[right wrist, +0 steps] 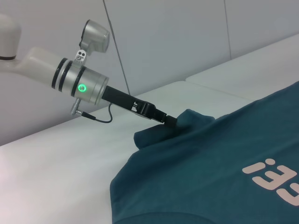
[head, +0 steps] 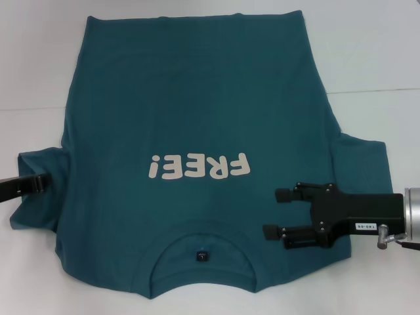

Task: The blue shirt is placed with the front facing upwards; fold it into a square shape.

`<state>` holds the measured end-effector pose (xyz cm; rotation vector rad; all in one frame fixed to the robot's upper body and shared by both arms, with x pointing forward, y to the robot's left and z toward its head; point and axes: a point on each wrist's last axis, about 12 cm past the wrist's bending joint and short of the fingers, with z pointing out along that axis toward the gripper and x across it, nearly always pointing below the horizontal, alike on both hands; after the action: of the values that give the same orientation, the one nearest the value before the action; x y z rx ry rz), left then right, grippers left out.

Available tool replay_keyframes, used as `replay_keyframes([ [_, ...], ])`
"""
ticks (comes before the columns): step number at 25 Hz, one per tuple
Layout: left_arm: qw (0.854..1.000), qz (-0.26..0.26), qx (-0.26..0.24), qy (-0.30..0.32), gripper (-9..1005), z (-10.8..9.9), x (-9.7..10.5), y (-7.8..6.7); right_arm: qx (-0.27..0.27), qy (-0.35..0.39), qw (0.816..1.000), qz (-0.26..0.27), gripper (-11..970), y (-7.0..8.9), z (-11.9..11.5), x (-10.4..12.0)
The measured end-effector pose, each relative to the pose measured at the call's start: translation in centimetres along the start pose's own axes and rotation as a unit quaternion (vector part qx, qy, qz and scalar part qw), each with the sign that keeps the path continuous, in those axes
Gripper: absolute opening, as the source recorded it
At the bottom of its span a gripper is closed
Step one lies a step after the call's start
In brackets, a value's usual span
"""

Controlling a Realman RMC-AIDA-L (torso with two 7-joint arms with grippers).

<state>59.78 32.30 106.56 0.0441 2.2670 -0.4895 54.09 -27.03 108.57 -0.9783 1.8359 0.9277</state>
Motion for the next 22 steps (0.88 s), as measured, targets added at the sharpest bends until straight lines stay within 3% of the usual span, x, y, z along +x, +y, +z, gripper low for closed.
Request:
replay_keyframes([
  [10,1.0,0.002,0.003,-0.008,1,-1.3,-0.3,0.4,0.0,0.0,1.0,0.002,920,0.0,-0.1,0.1],
  [22,1.0,0.017,-0.012,-0.015,2,-3.5,-1.7,2.1,0.001,-0.001,1.0,0.002,920,0.0,-0.3,0.1],
])
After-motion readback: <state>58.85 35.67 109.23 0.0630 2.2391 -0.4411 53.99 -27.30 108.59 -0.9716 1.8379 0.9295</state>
